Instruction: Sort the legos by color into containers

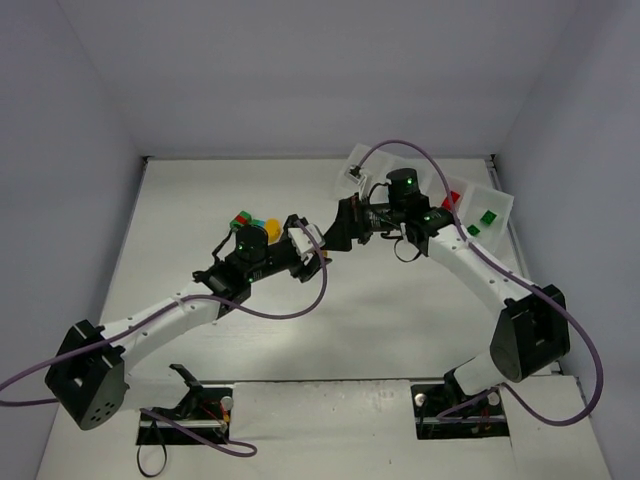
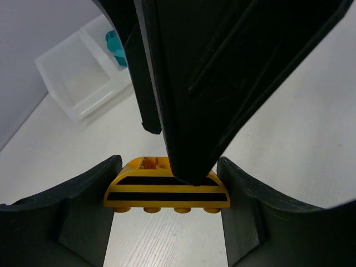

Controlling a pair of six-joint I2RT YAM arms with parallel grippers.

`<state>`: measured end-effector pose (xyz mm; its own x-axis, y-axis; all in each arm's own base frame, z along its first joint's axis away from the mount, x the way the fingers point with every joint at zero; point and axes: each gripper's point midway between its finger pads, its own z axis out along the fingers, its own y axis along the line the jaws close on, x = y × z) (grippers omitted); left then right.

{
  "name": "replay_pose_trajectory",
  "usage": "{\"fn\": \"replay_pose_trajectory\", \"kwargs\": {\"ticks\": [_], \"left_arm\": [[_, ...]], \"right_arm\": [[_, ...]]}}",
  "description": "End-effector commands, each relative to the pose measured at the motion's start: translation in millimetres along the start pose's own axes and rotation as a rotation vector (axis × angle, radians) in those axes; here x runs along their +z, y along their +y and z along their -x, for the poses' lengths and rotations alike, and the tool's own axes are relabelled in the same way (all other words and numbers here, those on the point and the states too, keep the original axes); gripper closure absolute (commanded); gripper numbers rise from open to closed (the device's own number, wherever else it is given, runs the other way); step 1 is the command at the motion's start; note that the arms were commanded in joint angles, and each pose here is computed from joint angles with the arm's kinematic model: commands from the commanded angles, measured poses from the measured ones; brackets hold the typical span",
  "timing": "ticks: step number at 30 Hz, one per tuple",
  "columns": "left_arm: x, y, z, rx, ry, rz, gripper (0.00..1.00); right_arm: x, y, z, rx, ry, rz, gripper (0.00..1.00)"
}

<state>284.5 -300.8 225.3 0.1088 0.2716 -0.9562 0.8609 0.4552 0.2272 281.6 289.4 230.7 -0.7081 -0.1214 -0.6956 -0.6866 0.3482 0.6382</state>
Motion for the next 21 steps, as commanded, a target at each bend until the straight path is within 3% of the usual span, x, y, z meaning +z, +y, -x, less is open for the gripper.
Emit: {"fn": "replay_pose_trajectory", "kwargs": {"ticks": [1,5,8,11,12,15,16,19,20,21], "left_arm": [[3,12,51,0.032,-0.141,0.011,0.84],[5,12,52,0.024,-0.155,0.013,0.84],[7,12,52,0.02,-0.157,0.011,0.84],[8,13,51,0.016,-0.154,0.015,0.84],[8,13,49,0.009,-0.153,0.016,0.84],[7,16,48,0.007,-0.152,0.036,0.77],[7,17,45,0.001,-0.142,0.047,0.66],[4,21,32,-0.017,-0.106,0.084,0.39],[2,27,27,-0.025,-0.089,0.13,0.22],[-1,30,22,-0.043,-0.077,0.158,0.17]], "right_arm": [[5,24,19,-0.09,-0.043,0.092,0.16],[14,24,14,-0.074,-0.021,0.11,0.21],[19,24,11,-0.069,-0.01,0.114,0.31],[20,22,12,-0.072,-0.012,0.109,0.56],[21,21,12,-0.074,-0.013,0.106,0.7],[23,16,15,-0.069,-0.018,0.087,0.94],[22,10,19,-0.074,-0.035,0.059,0.99],[20,-9,28,-0.063,-0.062,-0.005,1.0],[13,-20,40,-0.06,-0.093,-0.042,1.0],[10,-35,48,-0.05,-0.12,-0.1,1.0]]}}
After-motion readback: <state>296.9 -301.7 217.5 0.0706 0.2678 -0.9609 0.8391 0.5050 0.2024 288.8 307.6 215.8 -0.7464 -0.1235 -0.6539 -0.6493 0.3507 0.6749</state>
